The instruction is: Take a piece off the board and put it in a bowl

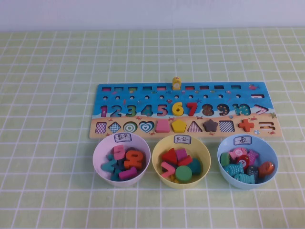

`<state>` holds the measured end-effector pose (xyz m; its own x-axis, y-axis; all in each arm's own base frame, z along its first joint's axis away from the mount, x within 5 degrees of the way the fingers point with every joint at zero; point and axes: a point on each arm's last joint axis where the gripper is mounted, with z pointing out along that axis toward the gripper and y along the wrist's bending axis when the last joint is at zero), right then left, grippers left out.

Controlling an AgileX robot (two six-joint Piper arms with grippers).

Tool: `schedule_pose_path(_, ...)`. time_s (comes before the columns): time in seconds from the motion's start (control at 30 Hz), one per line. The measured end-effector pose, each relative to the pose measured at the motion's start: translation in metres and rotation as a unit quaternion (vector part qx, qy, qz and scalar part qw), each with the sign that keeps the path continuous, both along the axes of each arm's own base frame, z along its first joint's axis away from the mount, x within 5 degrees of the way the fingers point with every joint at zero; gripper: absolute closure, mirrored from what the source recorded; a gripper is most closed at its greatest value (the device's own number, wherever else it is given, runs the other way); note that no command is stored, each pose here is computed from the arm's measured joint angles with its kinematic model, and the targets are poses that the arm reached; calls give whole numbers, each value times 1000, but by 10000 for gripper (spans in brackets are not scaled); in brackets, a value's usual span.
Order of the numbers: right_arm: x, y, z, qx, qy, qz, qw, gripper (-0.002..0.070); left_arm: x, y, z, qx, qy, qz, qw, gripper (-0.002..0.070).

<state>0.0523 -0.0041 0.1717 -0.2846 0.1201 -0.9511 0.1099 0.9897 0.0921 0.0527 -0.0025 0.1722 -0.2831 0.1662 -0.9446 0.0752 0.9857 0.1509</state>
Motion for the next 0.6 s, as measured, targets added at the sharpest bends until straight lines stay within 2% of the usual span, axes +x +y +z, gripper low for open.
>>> schedule_pose_path(0.6, 0, 0, 1, 0, -4, 0, 1000, 694, 0, 0, 0, 0, 0, 0, 1000, 680)
